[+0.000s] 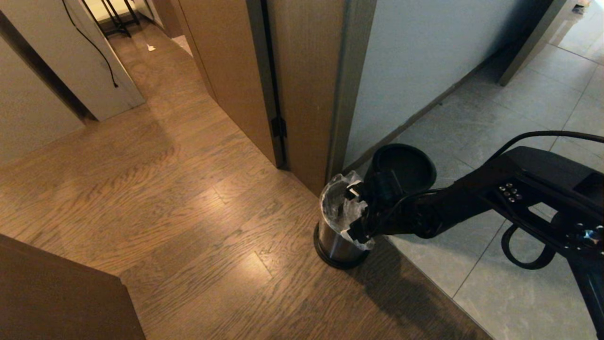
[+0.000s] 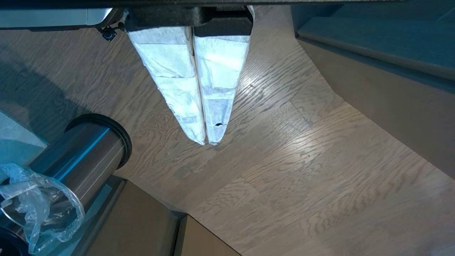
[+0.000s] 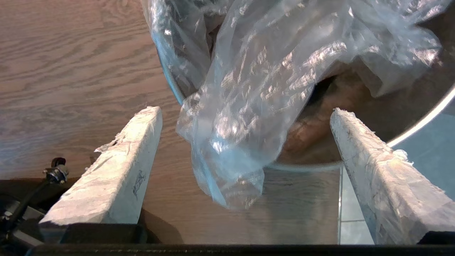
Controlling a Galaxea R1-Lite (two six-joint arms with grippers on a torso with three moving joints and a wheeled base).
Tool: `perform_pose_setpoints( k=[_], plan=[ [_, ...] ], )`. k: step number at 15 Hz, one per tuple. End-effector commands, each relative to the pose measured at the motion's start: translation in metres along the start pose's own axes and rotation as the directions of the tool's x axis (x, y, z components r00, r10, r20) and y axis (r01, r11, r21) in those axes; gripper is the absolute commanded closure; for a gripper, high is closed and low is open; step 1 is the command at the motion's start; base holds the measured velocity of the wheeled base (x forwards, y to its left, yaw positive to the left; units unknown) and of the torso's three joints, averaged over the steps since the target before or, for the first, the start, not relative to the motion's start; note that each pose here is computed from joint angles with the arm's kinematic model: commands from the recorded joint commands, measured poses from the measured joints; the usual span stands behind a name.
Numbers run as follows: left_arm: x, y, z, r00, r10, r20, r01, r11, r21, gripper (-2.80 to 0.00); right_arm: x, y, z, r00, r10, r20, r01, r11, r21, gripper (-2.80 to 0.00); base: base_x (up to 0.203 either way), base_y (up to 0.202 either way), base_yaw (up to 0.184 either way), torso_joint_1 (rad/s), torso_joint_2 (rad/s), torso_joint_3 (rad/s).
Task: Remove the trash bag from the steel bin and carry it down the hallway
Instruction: Pick up the trash bag
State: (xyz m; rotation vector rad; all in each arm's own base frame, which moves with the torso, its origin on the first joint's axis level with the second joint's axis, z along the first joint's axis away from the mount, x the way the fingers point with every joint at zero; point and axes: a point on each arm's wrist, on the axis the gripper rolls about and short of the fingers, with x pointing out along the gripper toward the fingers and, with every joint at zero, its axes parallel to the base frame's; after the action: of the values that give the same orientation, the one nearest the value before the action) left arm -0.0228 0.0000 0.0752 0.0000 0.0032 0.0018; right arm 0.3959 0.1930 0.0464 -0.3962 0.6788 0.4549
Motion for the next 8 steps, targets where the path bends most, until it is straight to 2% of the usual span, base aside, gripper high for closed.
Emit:
perform_pose_setpoints(
  k=[1,8],
  plan=[
    [0.000,0.000,0.000,1.000,0.000,0.000,0.000,1.000,0.000,0.00,0.008,0.001,-0.001,1.000,0.000,-0.002,0.000,1.000,-0.001,-2.80,0.000,0.000,0.000,0.000,0.00,0.000],
    [0.000,0.000,0.000,1.000,0.000,0.000,0.000,1.000,0.000,0.00,0.022,0.003,-0.005,1.000,0.003,-0.014,-0.003,1.000,0.001,-2.80,0.000,0.000,0.000,0.000,0.00,0.000]
  ],
)
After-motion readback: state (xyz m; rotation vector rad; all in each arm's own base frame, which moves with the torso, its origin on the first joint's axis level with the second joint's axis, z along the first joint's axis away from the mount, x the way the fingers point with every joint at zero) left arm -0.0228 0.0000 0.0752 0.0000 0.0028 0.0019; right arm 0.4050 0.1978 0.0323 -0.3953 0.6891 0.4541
